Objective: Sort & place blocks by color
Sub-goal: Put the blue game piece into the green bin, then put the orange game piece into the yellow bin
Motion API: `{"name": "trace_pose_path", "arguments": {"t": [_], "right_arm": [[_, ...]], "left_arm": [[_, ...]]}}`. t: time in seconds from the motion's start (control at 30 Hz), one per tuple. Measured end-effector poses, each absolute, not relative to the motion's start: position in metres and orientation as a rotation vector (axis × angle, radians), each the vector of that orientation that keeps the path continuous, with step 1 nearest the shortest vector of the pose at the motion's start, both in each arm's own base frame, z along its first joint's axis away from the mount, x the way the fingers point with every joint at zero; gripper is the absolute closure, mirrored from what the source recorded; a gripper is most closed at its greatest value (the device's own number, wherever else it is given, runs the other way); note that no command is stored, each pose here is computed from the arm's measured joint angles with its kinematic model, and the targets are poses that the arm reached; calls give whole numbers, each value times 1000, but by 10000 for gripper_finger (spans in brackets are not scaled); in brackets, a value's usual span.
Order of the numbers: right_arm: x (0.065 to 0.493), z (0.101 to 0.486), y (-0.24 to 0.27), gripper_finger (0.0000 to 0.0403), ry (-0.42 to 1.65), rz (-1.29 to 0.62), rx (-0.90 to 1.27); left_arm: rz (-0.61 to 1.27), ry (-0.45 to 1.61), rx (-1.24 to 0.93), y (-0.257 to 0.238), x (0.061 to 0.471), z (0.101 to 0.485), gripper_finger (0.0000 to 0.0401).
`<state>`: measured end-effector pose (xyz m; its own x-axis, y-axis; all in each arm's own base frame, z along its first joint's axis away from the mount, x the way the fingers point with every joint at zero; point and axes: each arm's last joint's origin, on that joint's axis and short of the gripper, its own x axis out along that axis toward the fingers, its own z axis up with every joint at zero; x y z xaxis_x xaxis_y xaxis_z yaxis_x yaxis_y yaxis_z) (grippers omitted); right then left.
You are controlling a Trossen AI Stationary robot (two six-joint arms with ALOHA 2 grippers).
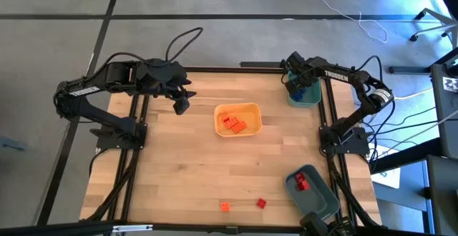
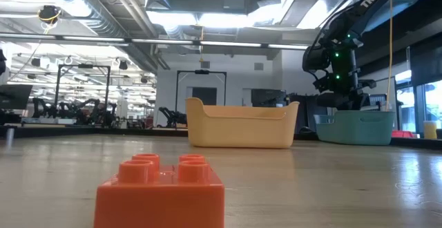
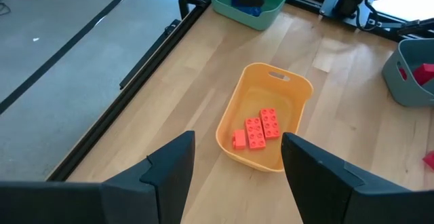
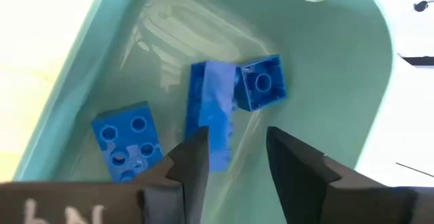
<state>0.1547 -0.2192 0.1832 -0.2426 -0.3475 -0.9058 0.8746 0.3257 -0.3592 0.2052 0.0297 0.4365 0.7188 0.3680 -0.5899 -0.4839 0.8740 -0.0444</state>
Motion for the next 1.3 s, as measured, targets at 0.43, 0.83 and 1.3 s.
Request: {"name": "trace_pose_path", "arguments": {"t": [0.43, 0.83, 1.3], "right_arm": [[172, 271, -202, 244, 1157, -1068, 546], [152, 406, -94, 243, 665, -493, 283], [128, 425, -41, 243, 552, -212, 170]], "left_arm": [[427, 614, -224, 28, 206, 436, 189], [260, 764, -311, 19, 223, 389, 189], [-79, 818, -304, -72, 298, 325, 190]]}}
